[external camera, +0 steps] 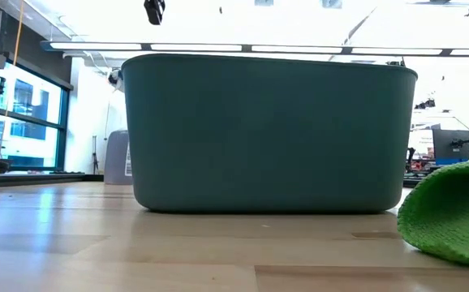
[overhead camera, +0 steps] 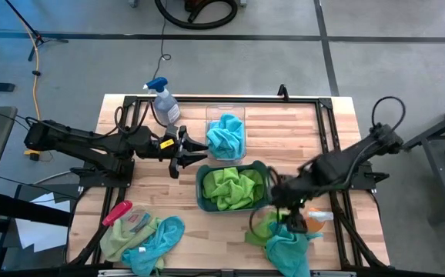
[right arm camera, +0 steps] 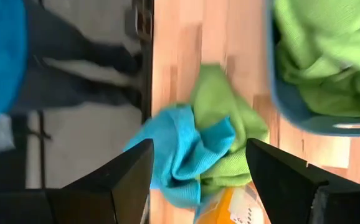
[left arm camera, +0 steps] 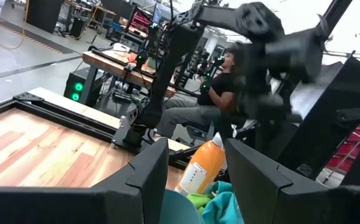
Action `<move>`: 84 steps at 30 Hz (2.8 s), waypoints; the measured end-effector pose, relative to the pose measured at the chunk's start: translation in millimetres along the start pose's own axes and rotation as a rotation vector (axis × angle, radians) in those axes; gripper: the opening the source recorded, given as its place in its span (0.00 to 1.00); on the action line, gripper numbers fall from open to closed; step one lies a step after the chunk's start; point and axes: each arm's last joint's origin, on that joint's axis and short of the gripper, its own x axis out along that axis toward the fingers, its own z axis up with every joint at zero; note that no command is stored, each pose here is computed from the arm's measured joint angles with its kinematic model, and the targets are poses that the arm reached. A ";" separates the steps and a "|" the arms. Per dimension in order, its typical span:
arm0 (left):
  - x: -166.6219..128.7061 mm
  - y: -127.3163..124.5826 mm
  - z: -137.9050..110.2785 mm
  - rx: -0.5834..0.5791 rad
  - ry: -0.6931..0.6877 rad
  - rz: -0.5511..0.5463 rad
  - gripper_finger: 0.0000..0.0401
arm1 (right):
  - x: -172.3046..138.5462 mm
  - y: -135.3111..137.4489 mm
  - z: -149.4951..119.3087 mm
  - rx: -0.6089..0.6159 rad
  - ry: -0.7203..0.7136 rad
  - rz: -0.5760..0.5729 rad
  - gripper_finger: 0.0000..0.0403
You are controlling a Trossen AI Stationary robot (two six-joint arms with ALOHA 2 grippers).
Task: Sort microfiber towel by color & place in baskets
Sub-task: Put the blue microfiber towel into the transparent bin
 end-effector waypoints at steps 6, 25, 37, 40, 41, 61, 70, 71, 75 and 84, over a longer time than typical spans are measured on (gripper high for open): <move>0.0 -0.6 -0.4 0.000 0.012 -0.023 0.37 | 48.7 16.1 -1.6 -0.137 0.158 -0.050 0.63; 0.0 -0.1 -2.5 0.001 0.035 -0.024 0.37 | 118.7 35.0 -17.7 -0.217 0.378 -0.164 0.63; 0.0 0.0 -2.8 0.001 0.039 -0.023 0.37 | 136.9 28.1 -36.2 -0.217 0.443 -0.203 0.63; 0.0 0.0 -2.8 0.001 0.039 -0.023 0.37 | 139.3 25.7 -38.9 -0.196 0.458 -0.216 0.63; 0.0 0.0 -2.8 0.001 0.039 -0.023 0.37 | 139.8 25.6 -38.7 -0.194 0.454 -0.214 0.63; 0.0 0.0 -2.8 0.010 0.038 -0.023 0.37 | 115.5 27.1 -37.7 -0.244 0.428 -0.111 0.01; 0.0 0.0 -2.8 0.010 0.038 -0.023 0.37 | 46.6 19.4 -29.6 -0.403 0.187 0.025 0.00; 0.0 0.0 -2.8 0.010 0.038 -0.023 0.37 | 37.9 17.4 -27.8 -0.432 0.144 0.041 0.00; 0.0 0.1 -2.7 0.011 0.038 -0.023 0.37 | 3.0 7.6 -17.6 -0.450 -0.072 0.074 0.00; 0.2 3.5 -1.2 0.004 0.031 -0.008 0.37 | -66.2 -23.0 9.2 -0.443 -0.580 0.049 0.00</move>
